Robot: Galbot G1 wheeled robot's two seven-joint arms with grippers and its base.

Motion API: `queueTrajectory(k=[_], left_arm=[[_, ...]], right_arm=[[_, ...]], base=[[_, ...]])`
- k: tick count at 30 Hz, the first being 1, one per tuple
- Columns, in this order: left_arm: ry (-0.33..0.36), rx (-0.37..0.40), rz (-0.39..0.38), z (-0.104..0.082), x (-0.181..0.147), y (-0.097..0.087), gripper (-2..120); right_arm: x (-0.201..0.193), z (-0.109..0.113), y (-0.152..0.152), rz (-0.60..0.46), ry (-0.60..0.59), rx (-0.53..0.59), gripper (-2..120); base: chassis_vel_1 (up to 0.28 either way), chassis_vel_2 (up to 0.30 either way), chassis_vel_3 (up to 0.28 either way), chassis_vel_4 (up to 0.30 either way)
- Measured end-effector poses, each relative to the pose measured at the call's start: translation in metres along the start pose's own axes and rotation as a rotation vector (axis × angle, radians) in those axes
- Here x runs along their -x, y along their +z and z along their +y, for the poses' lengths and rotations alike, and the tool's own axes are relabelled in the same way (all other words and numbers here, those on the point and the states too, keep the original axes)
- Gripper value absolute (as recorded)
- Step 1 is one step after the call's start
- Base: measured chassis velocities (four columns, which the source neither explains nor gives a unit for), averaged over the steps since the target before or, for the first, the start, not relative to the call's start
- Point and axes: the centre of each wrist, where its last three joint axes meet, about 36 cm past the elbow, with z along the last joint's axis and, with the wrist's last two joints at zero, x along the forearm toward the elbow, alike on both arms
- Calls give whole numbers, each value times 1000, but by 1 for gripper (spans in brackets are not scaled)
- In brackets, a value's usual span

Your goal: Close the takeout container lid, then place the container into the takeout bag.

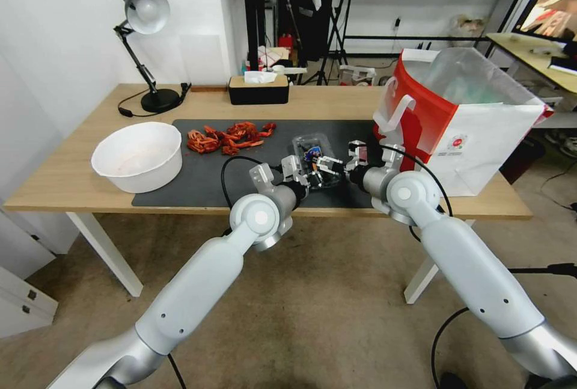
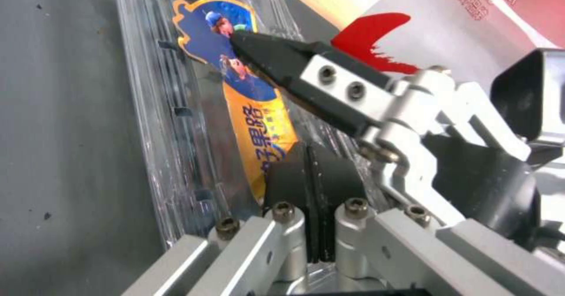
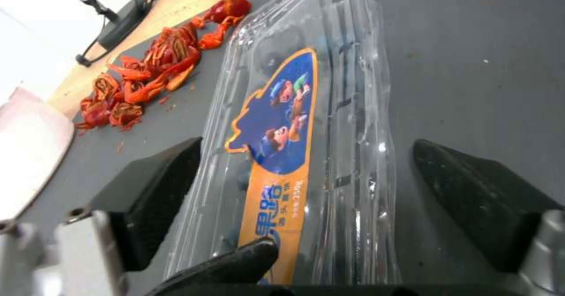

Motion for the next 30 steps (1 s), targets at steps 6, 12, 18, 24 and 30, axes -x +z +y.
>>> queueTrajectory(k=[6,12,18,24,30], left_arm=[[2,0,-1,-1,-1,0,0],[3,1,-1,-1,-2,-1,0],[4,3,-4,-2,-3,-2,0],[8,3,-9,-3,-3,-4,0],[8,4,-14,-3,-3,-6,0]], right_arm=[[1,-1,0,16,11,15,75],[2,-3,0,21,18,24,51],[2,-4,0,25,21,26,30],[1,-3,1,30,21,24,7],[0,-2,0,28,24,20,0]], base=[[0,0,0,0],[0,0,0,0],[0,0,0,0],[0,0,0,0],[0,0,0,0]])
